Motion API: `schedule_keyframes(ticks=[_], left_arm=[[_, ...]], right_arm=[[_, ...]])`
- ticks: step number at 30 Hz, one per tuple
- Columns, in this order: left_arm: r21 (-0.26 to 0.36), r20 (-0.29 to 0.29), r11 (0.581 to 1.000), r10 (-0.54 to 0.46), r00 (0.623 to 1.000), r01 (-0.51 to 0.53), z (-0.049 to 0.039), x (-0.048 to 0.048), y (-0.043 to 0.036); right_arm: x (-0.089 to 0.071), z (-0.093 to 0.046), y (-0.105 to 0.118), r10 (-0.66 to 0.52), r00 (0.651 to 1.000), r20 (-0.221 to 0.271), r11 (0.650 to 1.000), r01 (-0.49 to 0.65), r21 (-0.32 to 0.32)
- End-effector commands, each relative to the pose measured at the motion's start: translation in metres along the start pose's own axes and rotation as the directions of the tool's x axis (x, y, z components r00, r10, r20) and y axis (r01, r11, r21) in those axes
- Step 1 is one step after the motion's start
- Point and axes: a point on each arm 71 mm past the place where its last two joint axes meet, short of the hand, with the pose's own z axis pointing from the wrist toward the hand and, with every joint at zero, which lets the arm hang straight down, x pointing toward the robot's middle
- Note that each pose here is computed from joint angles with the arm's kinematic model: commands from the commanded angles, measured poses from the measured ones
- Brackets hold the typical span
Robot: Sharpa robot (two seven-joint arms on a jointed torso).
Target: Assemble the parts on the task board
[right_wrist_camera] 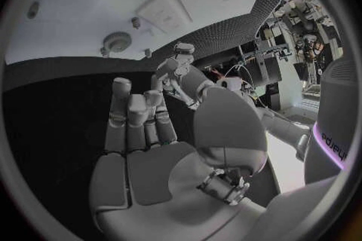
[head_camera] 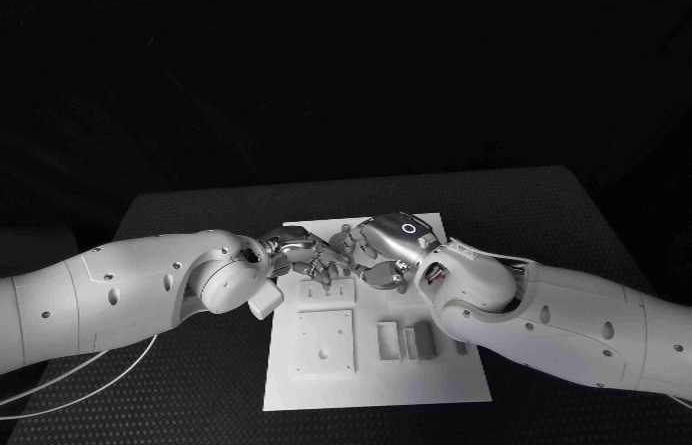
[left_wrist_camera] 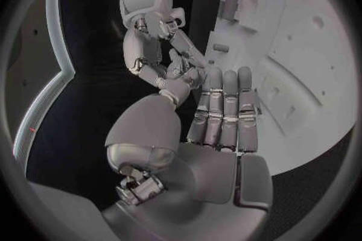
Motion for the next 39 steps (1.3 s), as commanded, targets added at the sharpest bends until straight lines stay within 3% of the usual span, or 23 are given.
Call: schedule_keyframes(ticks=[1, 8, 14, 19, 24, 28, 33, 36, 39], left_arm=[[0.023, -0.014, 1.000, -0.008, 1.000, 0.008, -0.0005, 0.0002, -0.0018], [0.049, -0.037, 0.999, -0.007, 0.999, 0.009, -0.0007, 0.0010, -0.0034], [0.095, -0.064, 0.995, -0.031, 0.997, 0.037, -0.0018, 0.0013, -0.0061], [0.133, -0.094, 0.987, -0.077, 0.993, 0.089, -0.0051, -0.0020, -0.0069], [0.178, -0.141, 0.977, -0.097, 0.985, 0.122, -0.0091, -0.0067, -0.0075], [0.214, -0.215, 0.962, -0.121, 0.969, 0.168, -0.0128, -0.0094, -0.0093], [0.244, -0.266, 0.947, -0.142, 0.953, 0.210, -0.0144, -0.0149, -0.0109], [0.261, -0.340, 0.937, -0.137, 0.930, 0.233, -0.0166, -0.0142, -0.0123], [0.275, -0.357, 0.931, -0.134, 0.924, 0.241, -0.0147, -0.0156, -0.0164]], right_arm=[[0.000, 0.000, -0.002, -0.002, 1.000, 0.001, 1.000, 0.002, 0.003], [-0.001, -0.001, -0.004, 0.063, 0.998, 0.024, 0.998, -0.063, 0.000], [-0.004, -0.003, -0.014, 0.224, 0.972, 0.073, 0.975, -0.223, -0.013], [-0.007, -0.007, -0.030, 0.410, 0.902, 0.135, 0.912, -0.409, -0.035], [-0.008, -0.011, -0.046, 0.565, 0.806, 0.173, 0.821, -0.570, -0.029], [-0.009, -0.014, -0.052, 0.625, 0.763, 0.168, 0.779, -0.624, -0.061], [-0.010, -0.015, -0.049, 0.680, 0.717, 0.154, 0.732, -0.674, -0.100], [-0.010, -0.014, -0.046, 0.729, 0.669, 0.143, 0.684, -0.723, -0.103], [-0.011, -0.013, -0.041, 0.763, 0.633, 0.132, 0.646, -0.754, -0.115]])
